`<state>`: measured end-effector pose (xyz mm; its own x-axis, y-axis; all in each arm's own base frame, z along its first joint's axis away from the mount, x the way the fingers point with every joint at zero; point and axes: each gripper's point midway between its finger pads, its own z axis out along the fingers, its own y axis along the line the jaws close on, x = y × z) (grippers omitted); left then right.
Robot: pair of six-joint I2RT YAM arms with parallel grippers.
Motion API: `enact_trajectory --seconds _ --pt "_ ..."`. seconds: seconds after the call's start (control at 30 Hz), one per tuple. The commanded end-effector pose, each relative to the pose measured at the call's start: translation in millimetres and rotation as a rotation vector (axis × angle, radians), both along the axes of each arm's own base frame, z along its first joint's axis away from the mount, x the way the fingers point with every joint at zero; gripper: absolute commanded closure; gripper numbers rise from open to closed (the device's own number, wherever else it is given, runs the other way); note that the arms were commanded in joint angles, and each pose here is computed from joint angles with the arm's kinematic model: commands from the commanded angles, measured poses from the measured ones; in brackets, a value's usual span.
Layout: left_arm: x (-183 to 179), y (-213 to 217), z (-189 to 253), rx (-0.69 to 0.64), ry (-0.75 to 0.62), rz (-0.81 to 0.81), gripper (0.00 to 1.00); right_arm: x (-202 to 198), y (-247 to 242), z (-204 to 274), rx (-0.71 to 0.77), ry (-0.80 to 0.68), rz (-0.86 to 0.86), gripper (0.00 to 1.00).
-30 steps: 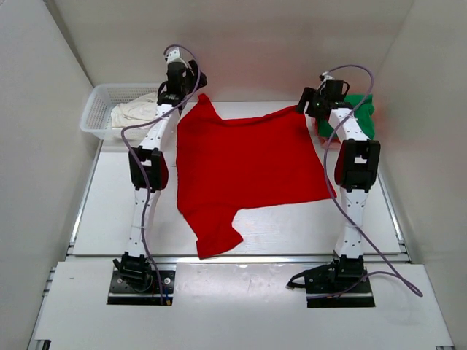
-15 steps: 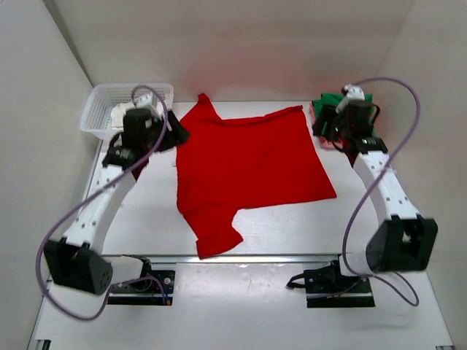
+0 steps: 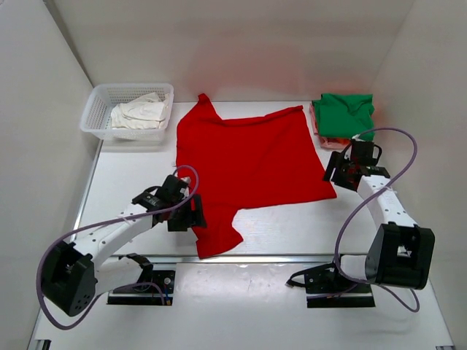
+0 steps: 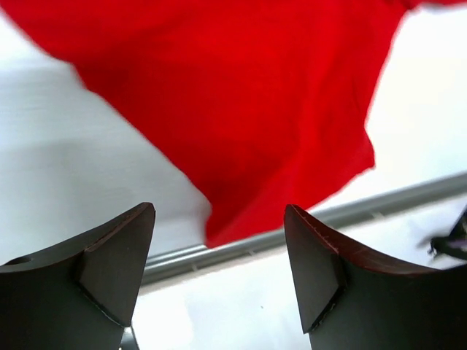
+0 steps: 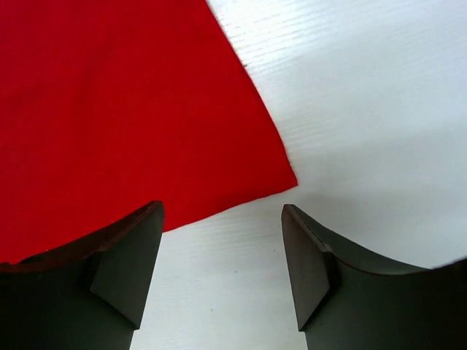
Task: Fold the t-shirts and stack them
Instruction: Flatten out the tshirt
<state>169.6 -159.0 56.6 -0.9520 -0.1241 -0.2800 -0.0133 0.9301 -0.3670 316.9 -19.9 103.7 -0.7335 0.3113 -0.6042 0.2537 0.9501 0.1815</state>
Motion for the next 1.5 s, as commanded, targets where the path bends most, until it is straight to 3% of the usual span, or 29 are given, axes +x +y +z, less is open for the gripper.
enact_trajectory --seconds 0.0,0.2,0.47,0.5,0.53,0.57,0.63,0.67,0.7,0.9,1.0,1.03,1.07,1.17,1.3,1.37,1.4,1.47 --pt "-9 -23 13 -0.08 0.017 -0.039 0.16 3 3 -13 0.023 0.024 -0.008 0.37" --pt "-44 -41 -15 -0.025 0.12 -0.142 0.17 11 5 -27 0.041 0.042 -0.019 0.36" --pt "-49 -35 -33 0.069 0.149 -0.146 0.2 16 -7 -46 0.034 0.088 -0.065 0.35" --pt "-51 -36 -36 0.079 0.151 -0.156 0.33 18 -10 -53 0.036 0.104 -0.08 0.35" --pt "-49 -37 -36 0.078 0.149 -0.151 0.38 17 -12 -56 0.036 0.114 -0.089 0.35" --pt "-49 -40 -35 0.063 0.144 -0.148 0.56 20 -10 -55 0.043 0.109 -0.084 0.35" --pt "-47 -43 -34 0.05 0.137 -0.144 0.77 22 -10 -63 0.042 0.126 -0.09 0.35" --pt "-45 -44 -32 0.041 0.127 -0.135 0.92 23 -11 -63 0.04 0.124 -0.095 0.36" --pt "-42 -44 -31 0.034 0.115 -0.129 1.0 21 -11 -69 0.045 0.144 -0.097 0.36" --pt "-24 -48 -5 -0.044 0.018 -0.066 1.0 28 -17 -80 0.009 0.189 -0.129 0.39" --pt "-10 -46 14 -0.091 -0.041 -0.023 1.0 34 -14 -81 0.044 0.213 -0.101 0.61" --pt "-4 -47 22 -0.1 -0.061 -0.02 1.0 30 -10 -85 0.06 0.246 -0.091 0.85" --pt "0 -42 28 -0.1 -0.073 -0.009 1.0 30 -9 -81 0.056 0.257 -0.075 1.0" --pt "23 -36 63 -0.126 -0.156 0.006 1.0 27 -4 -63 0.055 0.229 -0.055 1.0" --pt "82 -14 141 -0.18 -0.341 0.077 1.0 35 -1 0 0.072 0.051 -0.03 1.0" --pt "118 1 206 -0.197 -0.45 0.09 1.0 44 8 47 0.086 -0.07 0.013 1.0" --pt "135 17 209 -0.132 -0.459 0.115 1.0 50 11 70 0.087 -0.122 0.028 1.0" --pt "169 35 293 -0.101 -0.655 0.139 1.0 53 19 107 0.097 -0.201 0.06 1.0"
